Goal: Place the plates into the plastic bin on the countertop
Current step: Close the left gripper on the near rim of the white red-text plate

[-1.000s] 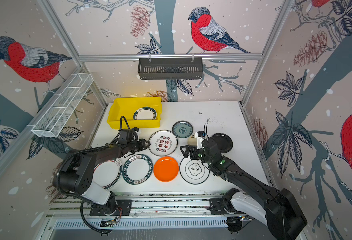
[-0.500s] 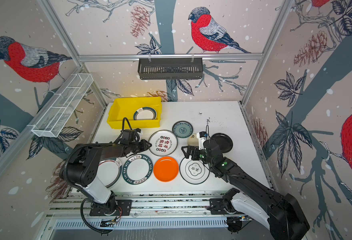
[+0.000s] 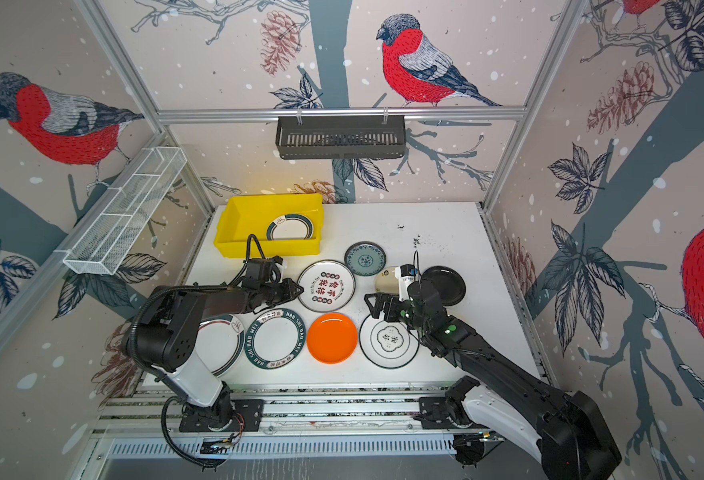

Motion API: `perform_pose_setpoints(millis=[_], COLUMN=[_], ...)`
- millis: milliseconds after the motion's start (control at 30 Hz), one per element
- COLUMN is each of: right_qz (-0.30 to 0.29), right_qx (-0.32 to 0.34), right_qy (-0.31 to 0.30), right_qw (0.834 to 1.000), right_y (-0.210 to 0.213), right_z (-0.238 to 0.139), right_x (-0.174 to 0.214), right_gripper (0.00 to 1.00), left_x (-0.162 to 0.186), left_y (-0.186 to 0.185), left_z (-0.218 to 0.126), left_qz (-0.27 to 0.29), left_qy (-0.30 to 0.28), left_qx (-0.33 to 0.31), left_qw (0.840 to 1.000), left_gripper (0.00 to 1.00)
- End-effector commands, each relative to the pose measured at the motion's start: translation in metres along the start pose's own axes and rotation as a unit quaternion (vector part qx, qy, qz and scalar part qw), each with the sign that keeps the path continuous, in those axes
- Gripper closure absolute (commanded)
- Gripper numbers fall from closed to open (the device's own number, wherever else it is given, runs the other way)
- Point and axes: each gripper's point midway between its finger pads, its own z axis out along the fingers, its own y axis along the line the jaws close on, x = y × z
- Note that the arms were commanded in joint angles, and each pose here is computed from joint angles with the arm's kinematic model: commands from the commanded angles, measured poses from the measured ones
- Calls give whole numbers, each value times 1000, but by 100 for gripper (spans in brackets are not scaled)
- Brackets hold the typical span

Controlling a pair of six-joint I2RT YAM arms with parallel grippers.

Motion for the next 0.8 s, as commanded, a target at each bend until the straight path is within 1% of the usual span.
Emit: perform_pose_setpoints(millis=[0,233,500,767], right_qz=[5,8,7,6], right_qx=[5,8,16,16], right_qy=[-4,-3,-4,-5], right_qw=[1000,1000,1000,1000], right_y=[-1,-3,-7,-7], right_z=[0,0,-2,-2], right_x=[-1,0,1,1], right_gripper=[0,0,0,0], left_x=[1,2,-3,-9], left_y=[3,5,6,0], left_z=[0,4,4,2], left_qz=[6,4,9,15], left_qy=[1,5,4,4], left_qx=[-18,-29,-42,-38], left_qw=[1000,1000,999,999], left_gripper=[79,86,89,90])
